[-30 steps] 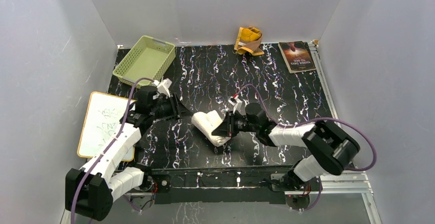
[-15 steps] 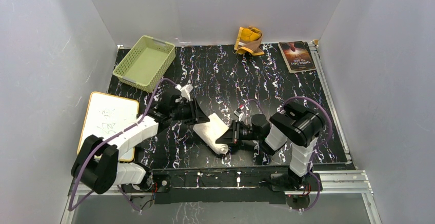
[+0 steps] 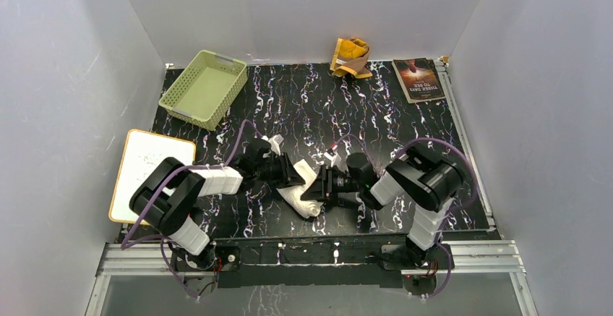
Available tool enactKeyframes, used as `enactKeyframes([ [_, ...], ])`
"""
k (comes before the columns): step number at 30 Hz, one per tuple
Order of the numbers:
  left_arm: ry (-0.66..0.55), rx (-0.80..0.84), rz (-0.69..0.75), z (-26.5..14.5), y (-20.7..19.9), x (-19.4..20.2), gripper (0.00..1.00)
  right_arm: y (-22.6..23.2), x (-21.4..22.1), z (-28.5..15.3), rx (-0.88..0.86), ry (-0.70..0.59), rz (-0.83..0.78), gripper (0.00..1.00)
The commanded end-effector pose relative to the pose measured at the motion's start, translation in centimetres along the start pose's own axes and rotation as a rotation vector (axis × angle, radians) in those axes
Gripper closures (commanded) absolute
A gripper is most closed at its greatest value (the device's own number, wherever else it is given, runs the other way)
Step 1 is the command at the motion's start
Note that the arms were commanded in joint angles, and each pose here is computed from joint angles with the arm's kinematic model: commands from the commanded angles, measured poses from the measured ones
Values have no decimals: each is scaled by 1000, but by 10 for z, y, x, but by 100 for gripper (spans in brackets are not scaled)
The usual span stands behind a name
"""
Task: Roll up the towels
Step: Roll the towel at the center of the board.
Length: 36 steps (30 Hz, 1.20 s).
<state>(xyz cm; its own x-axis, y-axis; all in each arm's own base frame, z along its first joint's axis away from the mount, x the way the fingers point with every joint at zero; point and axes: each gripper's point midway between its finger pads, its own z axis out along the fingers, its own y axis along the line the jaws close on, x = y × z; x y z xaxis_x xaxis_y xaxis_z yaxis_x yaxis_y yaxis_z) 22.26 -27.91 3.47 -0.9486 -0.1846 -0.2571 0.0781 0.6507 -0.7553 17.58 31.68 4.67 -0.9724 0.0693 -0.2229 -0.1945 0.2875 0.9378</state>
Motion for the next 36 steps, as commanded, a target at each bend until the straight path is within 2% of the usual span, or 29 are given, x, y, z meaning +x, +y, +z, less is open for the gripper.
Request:
enactKeyframes([
  [1, 38, -128, -2, 9, 39, 19, 80, -10, -36, -1, 206, -54, -242, 52],
  [3, 48, -164, 14, 8, 45, 20, 80, -15, -48, -11, 318, -72, -329, 41],
  [5, 58, -192, 32, 7, 50, 20, 80, -16, -61, -25, 424, -89, -412, 36],
  [8, 69, -221, 42, 6, 57, 22, 81, -5, -83, -45, 545, -113, -561, 35],
  [12, 77, -235, 35, 6, 62, 26, 81, 18, -88, -59, 682, -101, -799, 34],
  [14, 80, -237, 26, 7, 64, 28, 81, 30, -78, -55, 717, -89, -915, 34],
  [19, 88, -235, 16, 9, 65, 29, 81, 44, -39, -34, 696, -99, -1071, 33],
  [22, 101, -239, 13, 11, 65, 29, 82, 42, -23, -21, 692, -92, -1130, 33],
  [36, 124, -263, -8, 12, 72, 32, 82, 44, 19, 33, 554, -45, -1142, 34],
])
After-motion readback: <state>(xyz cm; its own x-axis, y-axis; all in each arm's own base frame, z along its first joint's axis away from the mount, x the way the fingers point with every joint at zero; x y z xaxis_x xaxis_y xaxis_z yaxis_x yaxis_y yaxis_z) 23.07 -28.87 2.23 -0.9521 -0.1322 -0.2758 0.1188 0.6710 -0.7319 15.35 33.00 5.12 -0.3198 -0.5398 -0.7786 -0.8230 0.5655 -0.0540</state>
